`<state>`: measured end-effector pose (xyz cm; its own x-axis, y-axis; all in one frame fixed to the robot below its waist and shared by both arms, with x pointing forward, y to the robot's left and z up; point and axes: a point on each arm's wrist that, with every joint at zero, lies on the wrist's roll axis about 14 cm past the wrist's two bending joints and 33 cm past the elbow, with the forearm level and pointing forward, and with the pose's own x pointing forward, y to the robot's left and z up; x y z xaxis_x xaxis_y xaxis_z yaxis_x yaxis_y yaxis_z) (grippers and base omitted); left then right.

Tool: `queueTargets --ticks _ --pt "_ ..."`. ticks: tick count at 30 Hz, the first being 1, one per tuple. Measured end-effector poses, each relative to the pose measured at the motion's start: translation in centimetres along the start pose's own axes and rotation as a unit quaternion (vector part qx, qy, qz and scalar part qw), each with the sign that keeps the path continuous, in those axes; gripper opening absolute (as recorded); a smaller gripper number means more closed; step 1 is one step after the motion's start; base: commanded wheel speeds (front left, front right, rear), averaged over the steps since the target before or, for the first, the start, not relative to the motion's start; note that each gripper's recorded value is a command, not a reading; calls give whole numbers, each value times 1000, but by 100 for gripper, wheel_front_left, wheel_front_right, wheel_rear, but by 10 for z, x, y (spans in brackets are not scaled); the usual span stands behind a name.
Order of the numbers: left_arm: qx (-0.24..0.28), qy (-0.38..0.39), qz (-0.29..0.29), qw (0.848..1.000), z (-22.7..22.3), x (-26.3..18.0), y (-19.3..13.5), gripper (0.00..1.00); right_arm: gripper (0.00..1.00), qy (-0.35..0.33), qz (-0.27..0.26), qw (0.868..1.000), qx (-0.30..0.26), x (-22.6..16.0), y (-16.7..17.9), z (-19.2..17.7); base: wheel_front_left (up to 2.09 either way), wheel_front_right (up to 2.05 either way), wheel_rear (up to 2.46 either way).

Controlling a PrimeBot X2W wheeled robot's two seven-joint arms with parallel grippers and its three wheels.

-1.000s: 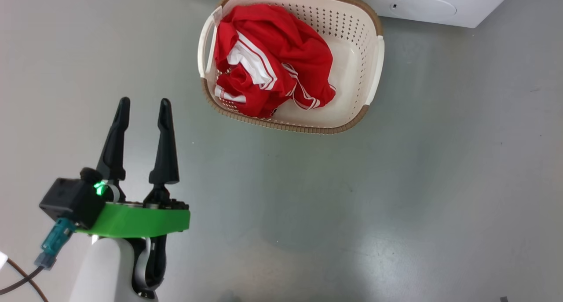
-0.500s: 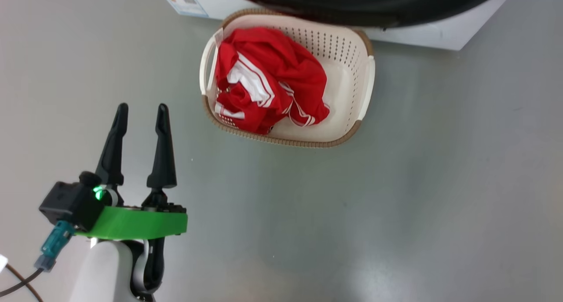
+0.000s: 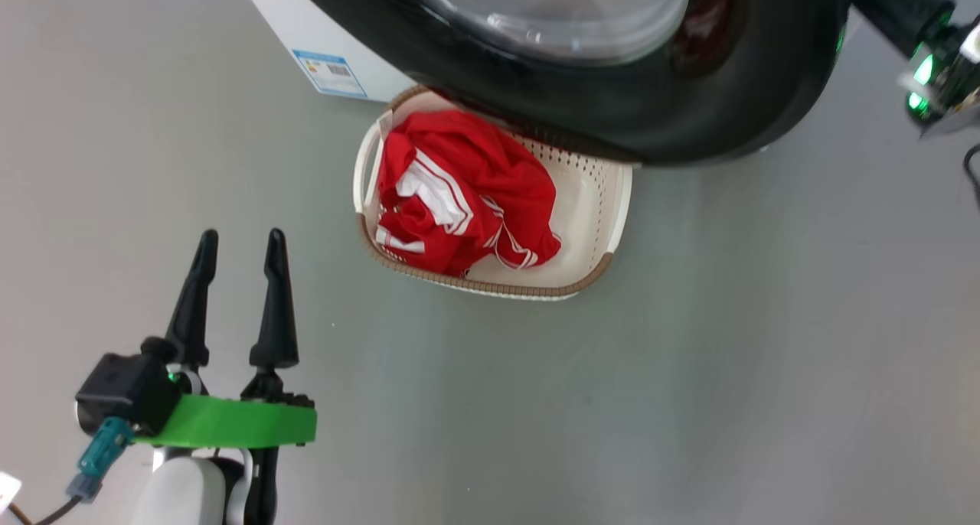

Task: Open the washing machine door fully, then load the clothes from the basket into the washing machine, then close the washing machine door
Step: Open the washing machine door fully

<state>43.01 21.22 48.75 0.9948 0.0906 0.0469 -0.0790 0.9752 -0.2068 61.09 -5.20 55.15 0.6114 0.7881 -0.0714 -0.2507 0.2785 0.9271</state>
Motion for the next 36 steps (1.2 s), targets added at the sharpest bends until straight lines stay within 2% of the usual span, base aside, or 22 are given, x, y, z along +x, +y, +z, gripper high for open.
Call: queueTargets --ticks 22,36 --pt "5 -22 41 999 29 -70 29 100 0 94 29 995 24 -25 47 -104 0 0 0" --pt "9 -42 67 997 45 -98 47 100 0 137 59 988 36 -19 71 -148 0 0 0"
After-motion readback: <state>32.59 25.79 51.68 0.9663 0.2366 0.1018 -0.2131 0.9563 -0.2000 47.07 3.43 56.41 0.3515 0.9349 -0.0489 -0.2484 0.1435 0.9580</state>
